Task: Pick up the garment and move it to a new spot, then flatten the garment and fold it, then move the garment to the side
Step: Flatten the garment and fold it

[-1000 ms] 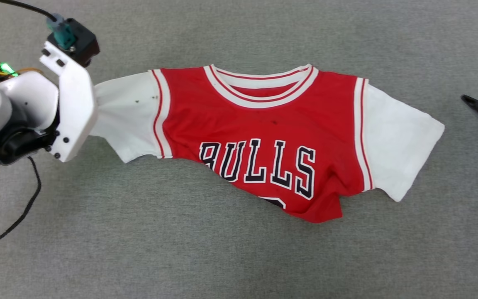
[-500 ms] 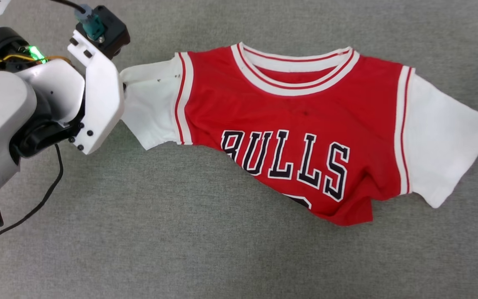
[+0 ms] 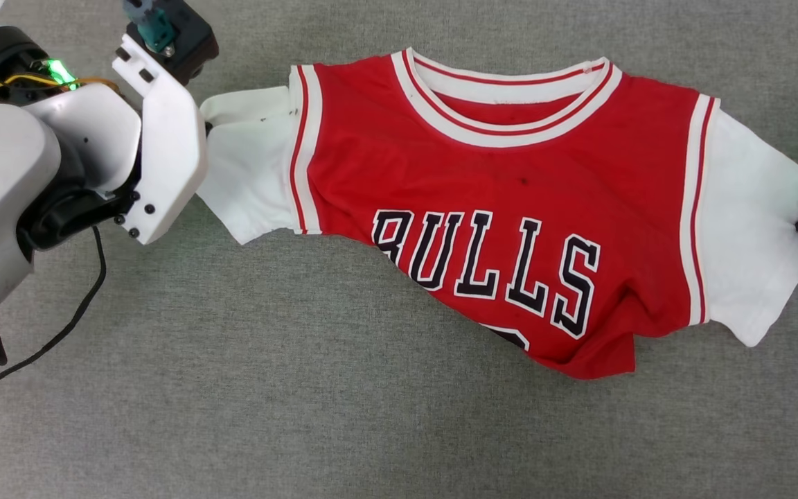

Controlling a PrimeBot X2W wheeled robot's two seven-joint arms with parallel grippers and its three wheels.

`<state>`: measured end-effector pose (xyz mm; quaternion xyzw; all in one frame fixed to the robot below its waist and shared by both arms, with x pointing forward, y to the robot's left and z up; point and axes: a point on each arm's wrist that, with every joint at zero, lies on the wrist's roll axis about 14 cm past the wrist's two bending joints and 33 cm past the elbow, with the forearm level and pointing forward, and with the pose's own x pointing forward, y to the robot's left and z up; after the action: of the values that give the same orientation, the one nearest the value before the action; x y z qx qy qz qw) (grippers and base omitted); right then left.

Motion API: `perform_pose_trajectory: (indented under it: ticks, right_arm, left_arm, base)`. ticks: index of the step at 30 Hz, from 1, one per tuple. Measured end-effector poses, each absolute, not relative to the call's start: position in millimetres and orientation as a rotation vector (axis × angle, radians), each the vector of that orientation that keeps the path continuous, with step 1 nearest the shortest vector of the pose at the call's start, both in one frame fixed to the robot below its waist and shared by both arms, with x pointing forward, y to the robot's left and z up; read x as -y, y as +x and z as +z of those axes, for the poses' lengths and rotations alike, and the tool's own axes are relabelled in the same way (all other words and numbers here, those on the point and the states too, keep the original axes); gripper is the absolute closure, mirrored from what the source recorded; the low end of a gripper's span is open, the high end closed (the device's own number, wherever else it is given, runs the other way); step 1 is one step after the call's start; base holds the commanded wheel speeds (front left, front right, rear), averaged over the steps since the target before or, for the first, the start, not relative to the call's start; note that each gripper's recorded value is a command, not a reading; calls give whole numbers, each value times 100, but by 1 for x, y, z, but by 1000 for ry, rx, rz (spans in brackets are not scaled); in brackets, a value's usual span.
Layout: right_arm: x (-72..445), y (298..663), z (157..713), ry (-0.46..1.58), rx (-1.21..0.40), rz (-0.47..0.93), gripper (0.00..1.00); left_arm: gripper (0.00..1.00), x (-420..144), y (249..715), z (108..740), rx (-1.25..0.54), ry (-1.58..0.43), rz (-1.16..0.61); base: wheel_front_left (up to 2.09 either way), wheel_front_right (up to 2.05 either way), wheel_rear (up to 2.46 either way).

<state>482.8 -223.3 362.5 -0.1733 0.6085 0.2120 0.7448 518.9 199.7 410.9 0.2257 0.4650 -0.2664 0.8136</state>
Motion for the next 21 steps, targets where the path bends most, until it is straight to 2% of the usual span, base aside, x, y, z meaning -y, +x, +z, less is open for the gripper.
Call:
perform_pose_trajectory:
  ticks: [6,12,21]
  right_arm:
    - [214,490,386,-353,-1200,474,100]
    - [212,509,450,-381,-945,456,100]
    - [216,524,579,-427,-531,399,100]
  left_arm:
    - [100,-201,514,423,-963,467,-558]
    - [100,-199,514,464,-835,491,-545]
    - [100,-178,529,575,-434,542,-524]
  base:
    - [0,0,0]
    - [0,0,0]
    - [0,0,0]
